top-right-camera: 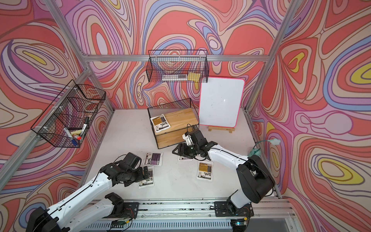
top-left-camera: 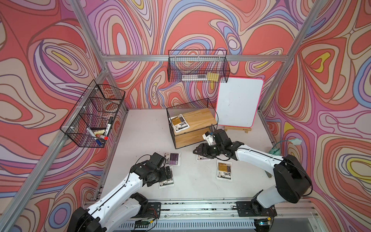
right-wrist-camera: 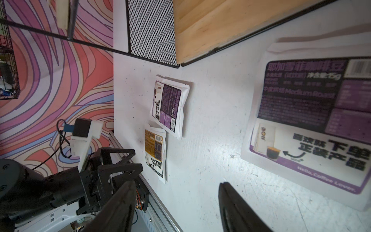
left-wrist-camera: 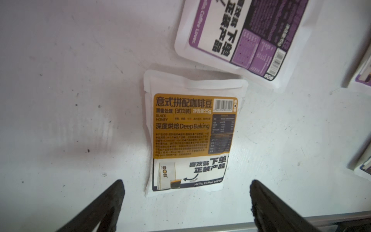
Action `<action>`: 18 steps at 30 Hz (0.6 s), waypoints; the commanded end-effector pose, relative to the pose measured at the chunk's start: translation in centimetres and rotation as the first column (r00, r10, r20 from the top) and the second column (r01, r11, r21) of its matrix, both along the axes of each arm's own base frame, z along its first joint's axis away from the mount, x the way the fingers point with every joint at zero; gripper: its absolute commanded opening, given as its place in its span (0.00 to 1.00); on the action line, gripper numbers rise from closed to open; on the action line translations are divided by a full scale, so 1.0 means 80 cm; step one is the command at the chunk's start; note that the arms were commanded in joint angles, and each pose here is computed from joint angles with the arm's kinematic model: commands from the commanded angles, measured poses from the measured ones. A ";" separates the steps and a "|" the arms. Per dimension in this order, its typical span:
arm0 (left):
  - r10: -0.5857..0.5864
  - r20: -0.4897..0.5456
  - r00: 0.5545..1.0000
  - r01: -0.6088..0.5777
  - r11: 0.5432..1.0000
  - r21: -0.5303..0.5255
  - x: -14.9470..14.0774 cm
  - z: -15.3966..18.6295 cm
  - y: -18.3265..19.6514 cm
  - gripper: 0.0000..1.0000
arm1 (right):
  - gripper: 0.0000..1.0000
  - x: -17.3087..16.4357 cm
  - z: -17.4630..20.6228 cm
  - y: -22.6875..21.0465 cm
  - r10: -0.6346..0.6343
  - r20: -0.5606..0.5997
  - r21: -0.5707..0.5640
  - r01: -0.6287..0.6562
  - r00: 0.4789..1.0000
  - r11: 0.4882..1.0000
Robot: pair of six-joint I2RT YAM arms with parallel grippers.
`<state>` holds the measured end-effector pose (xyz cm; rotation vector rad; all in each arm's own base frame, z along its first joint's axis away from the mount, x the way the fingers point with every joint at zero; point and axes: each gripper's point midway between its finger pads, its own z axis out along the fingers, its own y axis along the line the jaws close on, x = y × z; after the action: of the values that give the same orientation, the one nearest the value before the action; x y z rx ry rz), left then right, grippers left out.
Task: Place the bagged coffee beans on the shelf by color
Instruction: Move the bagged coffee beans to the center of the board.
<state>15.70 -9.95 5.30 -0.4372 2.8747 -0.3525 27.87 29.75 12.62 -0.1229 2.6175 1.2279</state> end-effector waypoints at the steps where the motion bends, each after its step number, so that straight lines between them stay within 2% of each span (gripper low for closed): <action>1: 0.019 -0.054 0.998 -0.019 1.000 -0.013 -0.017 -0.023 0.000 0.99 | 0.67 -0.004 0.011 0.002 0.013 0.028 0.016 -0.014 1.000 1.000; 7: -0.023 -0.047 0.999 0.019 0.996 -0.087 -0.011 -0.034 -0.025 0.99 | 0.67 -0.005 0.009 0.008 0.035 0.014 0.016 -0.035 0.999 0.999; 11: -0.093 -0.042 0.995 0.084 0.981 -0.175 -0.006 -0.038 -0.056 0.99 | 0.67 -0.005 0.003 0.010 0.045 0.001 0.003 -0.045 0.999 0.999; 14: -0.179 -0.014 0.984 0.170 0.954 -0.247 0.002 -0.033 -0.091 0.99 | 0.67 -0.005 -0.004 0.009 0.043 -0.011 -0.005 -0.043 0.999 0.999; 18: -0.311 0.017 0.950 0.304 0.914 -0.268 0.011 -0.024 -0.133 0.99 | 0.67 -0.005 -0.012 0.007 0.037 -0.019 -0.018 -0.037 0.999 0.999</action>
<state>16.66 -18.31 3.54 -0.1775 2.9214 -0.7156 27.48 30.11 11.99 -0.1414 2.6463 1.2338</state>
